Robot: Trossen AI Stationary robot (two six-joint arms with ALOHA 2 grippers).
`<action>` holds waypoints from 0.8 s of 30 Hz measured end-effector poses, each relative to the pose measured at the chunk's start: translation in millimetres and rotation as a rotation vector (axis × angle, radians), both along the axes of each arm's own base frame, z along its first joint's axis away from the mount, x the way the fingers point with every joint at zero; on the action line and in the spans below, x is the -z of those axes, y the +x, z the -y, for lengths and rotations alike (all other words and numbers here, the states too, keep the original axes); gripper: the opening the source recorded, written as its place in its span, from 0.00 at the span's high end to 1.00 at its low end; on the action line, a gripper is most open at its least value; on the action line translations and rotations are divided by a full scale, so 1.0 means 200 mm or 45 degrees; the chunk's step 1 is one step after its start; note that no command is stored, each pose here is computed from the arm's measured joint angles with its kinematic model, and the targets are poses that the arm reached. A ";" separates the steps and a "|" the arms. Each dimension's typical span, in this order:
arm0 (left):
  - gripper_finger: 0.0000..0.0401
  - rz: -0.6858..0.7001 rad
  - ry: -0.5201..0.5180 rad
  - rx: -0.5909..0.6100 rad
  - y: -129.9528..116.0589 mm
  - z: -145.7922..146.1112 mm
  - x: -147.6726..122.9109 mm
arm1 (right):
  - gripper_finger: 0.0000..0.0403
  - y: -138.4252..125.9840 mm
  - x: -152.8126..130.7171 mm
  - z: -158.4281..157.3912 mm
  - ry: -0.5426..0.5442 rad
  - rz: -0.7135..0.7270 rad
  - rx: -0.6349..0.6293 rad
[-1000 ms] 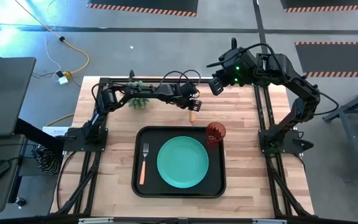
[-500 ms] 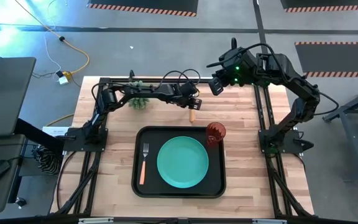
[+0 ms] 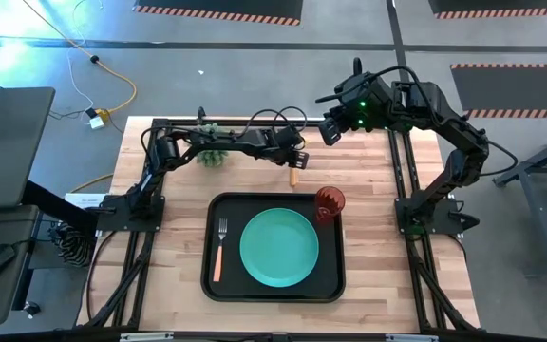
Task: Pick and place plate/cup/fork/spoon on tray
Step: Put the yellow spoon on the black tray between the orange fork and blue plate
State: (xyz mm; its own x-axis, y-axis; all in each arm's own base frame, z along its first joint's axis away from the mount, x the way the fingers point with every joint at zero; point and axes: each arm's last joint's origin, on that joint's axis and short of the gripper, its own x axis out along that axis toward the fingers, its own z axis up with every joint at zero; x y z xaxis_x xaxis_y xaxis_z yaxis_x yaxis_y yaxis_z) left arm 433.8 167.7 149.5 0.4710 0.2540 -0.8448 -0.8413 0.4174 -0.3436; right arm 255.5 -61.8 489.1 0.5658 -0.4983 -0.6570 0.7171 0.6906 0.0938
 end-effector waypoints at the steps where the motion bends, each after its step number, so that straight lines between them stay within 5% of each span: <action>1: 0.62 0.004 -0.011 0.006 0.00 0.00 0.00 | 0.79 0.00 0.00 0.00 0.000 0.000 0.000; 15: 0.62 0.130 -0.167 0.126 0.02 -0.10 -0.14 | 0.79 0.00 0.00 0.00 -0.012 -0.008 -0.005; 24: 0.62 -0.084 -0.260 0.151 -0.03 -0.09 -0.24 | 0.79 0.00 0.00 0.00 -0.009 -0.014 -0.018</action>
State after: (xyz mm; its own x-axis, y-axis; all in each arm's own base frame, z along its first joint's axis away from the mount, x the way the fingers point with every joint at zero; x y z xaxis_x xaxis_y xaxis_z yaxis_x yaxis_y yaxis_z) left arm 427.4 184.8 197.8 0.4295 0.0205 -0.9028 -0.8139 0.4421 -0.3771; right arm 255.4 -61.7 488.8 0.5653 -0.4950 -0.6599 0.7083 0.7013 0.0807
